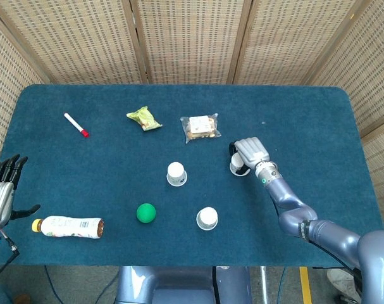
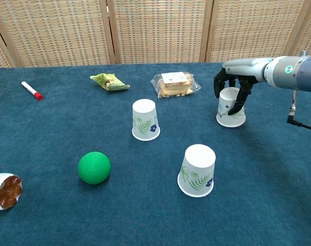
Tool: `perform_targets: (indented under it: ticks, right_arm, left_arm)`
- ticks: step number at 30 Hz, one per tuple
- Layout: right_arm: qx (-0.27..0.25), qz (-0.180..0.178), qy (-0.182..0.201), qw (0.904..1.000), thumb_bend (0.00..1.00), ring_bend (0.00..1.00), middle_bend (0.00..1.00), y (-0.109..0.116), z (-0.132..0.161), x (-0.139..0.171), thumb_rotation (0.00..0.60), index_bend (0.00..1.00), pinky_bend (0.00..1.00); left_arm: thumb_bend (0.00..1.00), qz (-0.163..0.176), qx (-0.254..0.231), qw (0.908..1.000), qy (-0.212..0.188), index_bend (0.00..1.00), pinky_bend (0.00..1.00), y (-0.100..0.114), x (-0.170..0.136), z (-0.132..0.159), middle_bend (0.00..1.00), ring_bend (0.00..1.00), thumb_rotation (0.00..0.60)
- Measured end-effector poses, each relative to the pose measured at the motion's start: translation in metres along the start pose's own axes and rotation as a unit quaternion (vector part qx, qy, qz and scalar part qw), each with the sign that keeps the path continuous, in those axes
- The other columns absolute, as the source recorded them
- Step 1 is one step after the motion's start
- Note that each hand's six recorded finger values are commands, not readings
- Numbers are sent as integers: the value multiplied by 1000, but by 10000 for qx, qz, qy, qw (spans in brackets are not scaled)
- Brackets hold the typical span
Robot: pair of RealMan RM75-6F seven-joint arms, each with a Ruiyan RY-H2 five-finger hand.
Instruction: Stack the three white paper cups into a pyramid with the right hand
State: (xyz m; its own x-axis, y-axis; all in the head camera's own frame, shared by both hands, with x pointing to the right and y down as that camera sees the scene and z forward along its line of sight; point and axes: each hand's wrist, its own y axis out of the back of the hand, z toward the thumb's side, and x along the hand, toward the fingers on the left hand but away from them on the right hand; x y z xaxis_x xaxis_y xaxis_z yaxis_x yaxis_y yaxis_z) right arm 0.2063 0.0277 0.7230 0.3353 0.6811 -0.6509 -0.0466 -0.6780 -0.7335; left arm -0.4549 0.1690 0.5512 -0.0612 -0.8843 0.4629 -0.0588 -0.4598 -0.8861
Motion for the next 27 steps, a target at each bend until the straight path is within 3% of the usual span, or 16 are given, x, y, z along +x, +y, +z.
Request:
perform_targets:
  ticks: [12, 18, 27]
  right_arm:
    - [374, -67, 1206, 9920, 256, 517, 507, 18, 96, 5, 600, 472, 687]
    - [347, -39, 1275, 9912, 258, 517, 507, 17, 123, -9, 600, 465, 687]
    - [425, 140, 1033, 9936, 256, 517, 499, 0, 128, -24, 600, 463, 687]
  left_arm:
    - [0, -81, -48, 10000, -24, 0, 0, -1, 2, 0, 0, 0, 600]
    - [0, -118, -75, 9999, -11, 0, 0, -1, 2, -2, 0, 0, 600]
    - [0, -205, -124, 9997, -37, 0, 0, -2, 2, -4, 0, 0, 600]
